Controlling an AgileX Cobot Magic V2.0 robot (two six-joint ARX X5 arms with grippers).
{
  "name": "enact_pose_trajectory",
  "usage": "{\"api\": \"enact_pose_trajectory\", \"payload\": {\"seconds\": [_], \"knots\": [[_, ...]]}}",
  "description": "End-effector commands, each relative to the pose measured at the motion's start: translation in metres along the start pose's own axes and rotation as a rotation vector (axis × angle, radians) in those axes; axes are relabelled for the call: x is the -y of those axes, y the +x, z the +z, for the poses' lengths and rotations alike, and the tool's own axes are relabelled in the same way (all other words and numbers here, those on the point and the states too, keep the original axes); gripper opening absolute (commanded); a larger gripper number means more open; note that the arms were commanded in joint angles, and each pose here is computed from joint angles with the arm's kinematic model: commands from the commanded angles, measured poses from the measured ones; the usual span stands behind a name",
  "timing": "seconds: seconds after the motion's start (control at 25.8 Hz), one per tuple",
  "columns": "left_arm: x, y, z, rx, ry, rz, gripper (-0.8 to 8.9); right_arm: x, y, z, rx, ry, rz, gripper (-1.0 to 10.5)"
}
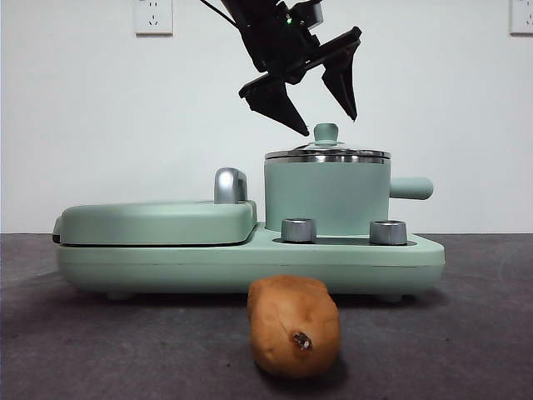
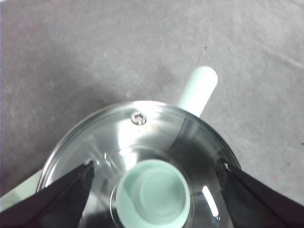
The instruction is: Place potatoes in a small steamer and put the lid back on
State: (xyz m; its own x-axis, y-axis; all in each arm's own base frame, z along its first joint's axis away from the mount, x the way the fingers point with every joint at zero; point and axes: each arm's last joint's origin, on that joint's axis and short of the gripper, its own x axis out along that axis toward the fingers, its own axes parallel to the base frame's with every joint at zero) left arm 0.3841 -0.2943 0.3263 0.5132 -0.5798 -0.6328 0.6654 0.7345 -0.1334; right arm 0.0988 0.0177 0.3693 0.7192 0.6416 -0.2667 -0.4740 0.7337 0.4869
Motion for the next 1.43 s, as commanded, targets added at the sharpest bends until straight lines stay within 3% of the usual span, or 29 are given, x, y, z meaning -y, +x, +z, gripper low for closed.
{"api": "enact_pose_trajectory", "payload": {"seconds": [0.04,0.19,0.93,1.08,1.24,1.36,1.43], "knots": [[0.005,0.005,0.004,0.018,0.018,-0.007,4.03,-0.003,-0.001,0.004,0.011,-0.024,0.006,4.7],[0.007,0.006,0.0,-0.017,0.019,0.049,4.0,-0.003,-0.001,0.004,0.011,-0.025,0.006,4.7],[0.024,0.011,-0.006,-0.057,0.042,0.06,3.91,-0.002,-0.001,0.002,-0.003,-0.014,0.001,4.7],[0.023,0.013,-0.007,-0.061,0.042,0.061,3.13,-0.002,-0.002,0.001,-0.011,-0.006,-0.001,4.7],[0.023,0.013,-0.007,-0.064,0.042,0.064,1.24,-0.002,-0.002,0.001,-0.015,-0.002,-0.002,4.7],[0.023,0.015,-0.009,-0.078,0.041,0.068,1.1,-0.002,-0.002,0.001,-0.016,-0.002,-0.002,4.7],[0.023,0.016,-0.01,-0.084,0.04,0.069,0.5,-0.002,-0.002,0.001,-0.016,-0.002,-0.002,4.7]]}}
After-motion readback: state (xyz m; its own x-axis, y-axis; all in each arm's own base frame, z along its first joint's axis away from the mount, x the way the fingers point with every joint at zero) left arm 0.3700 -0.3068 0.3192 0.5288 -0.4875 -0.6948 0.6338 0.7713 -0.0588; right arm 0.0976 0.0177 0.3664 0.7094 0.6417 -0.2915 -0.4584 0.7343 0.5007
